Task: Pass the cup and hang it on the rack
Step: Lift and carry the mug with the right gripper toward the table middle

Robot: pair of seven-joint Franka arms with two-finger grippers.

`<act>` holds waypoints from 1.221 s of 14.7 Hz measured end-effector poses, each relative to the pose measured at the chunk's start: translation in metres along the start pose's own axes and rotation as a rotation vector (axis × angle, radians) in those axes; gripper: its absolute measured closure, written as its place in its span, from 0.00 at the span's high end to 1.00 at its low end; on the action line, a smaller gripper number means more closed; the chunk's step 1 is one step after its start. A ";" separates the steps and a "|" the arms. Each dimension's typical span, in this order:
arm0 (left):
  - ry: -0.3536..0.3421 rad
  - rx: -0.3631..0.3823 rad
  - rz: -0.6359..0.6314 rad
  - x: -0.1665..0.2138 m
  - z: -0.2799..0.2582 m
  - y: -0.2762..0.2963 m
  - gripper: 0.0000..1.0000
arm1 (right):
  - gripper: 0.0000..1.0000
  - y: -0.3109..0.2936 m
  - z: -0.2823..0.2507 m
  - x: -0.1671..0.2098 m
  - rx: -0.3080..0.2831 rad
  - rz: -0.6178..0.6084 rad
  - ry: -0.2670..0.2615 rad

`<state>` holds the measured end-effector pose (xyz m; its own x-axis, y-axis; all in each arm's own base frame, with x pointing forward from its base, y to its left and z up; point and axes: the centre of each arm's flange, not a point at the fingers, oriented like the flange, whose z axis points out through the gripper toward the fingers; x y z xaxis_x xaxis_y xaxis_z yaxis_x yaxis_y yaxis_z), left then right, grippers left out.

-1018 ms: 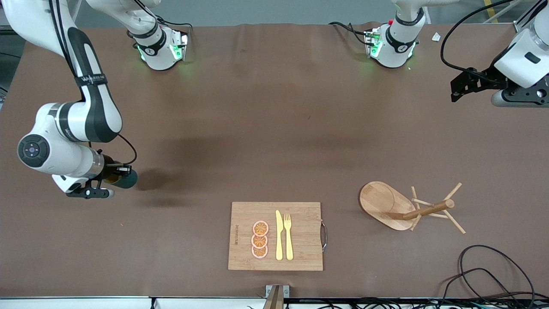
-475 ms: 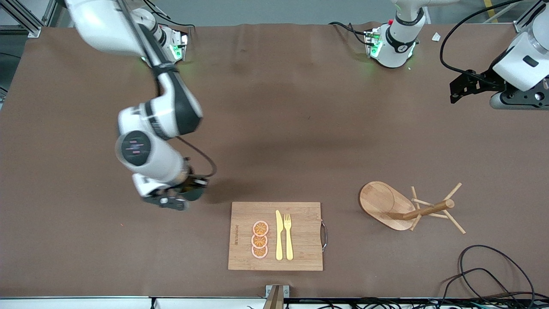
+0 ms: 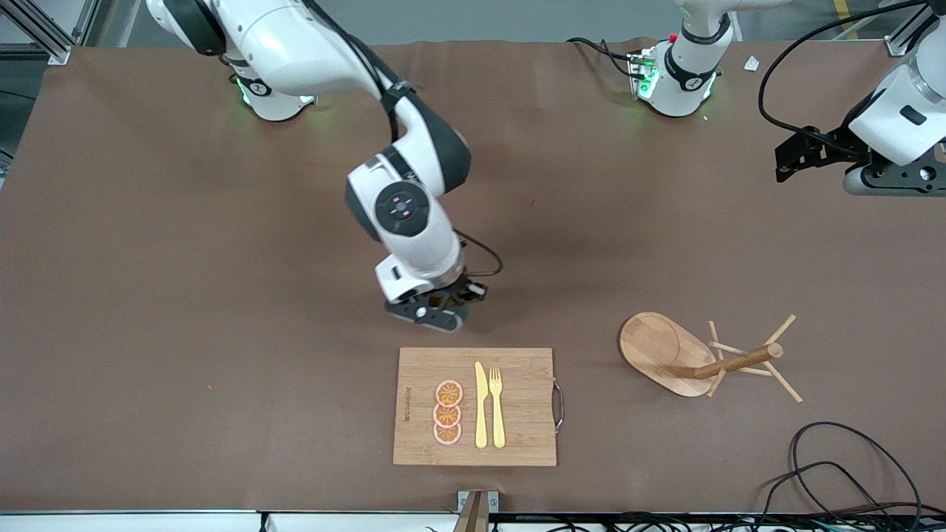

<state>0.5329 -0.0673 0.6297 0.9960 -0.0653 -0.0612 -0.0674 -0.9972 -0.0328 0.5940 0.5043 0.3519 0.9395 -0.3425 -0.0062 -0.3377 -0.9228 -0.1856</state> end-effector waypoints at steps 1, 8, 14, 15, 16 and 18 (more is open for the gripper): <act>-0.001 0.000 -0.001 0.001 0.001 -0.001 1.00 | 0.04 -0.011 0.010 -0.017 0.019 0.011 -0.001; -0.012 -0.004 -0.004 0.011 0.010 -0.003 1.00 | 0.04 -0.049 0.065 -0.098 0.038 0.055 -0.042; -0.006 -0.013 0.004 0.033 0.018 0.000 1.00 | 0.05 -0.049 0.086 -0.098 0.028 0.077 -0.043; -0.004 -0.014 0.005 0.034 0.018 0.001 1.00 | 0.12 -0.049 0.085 -0.098 0.028 0.081 -0.043; -0.003 -0.014 0.006 0.035 0.017 0.002 1.00 | 0.18 -0.049 0.084 -0.097 0.027 0.084 -0.043; -0.005 -0.014 0.006 0.036 0.018 0.002 1.00 | 0.23 -0.049 0.079 -0.092 0.022 0.093 -0.044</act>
<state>0.5672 -0.0707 0.6093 0.9953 -0.0714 -0.0659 -0.0728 -0.9972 -0.0181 0.5287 0.5948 0.2843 0.9059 -0.4181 -0.0678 -0.4228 -0.8830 -0.2038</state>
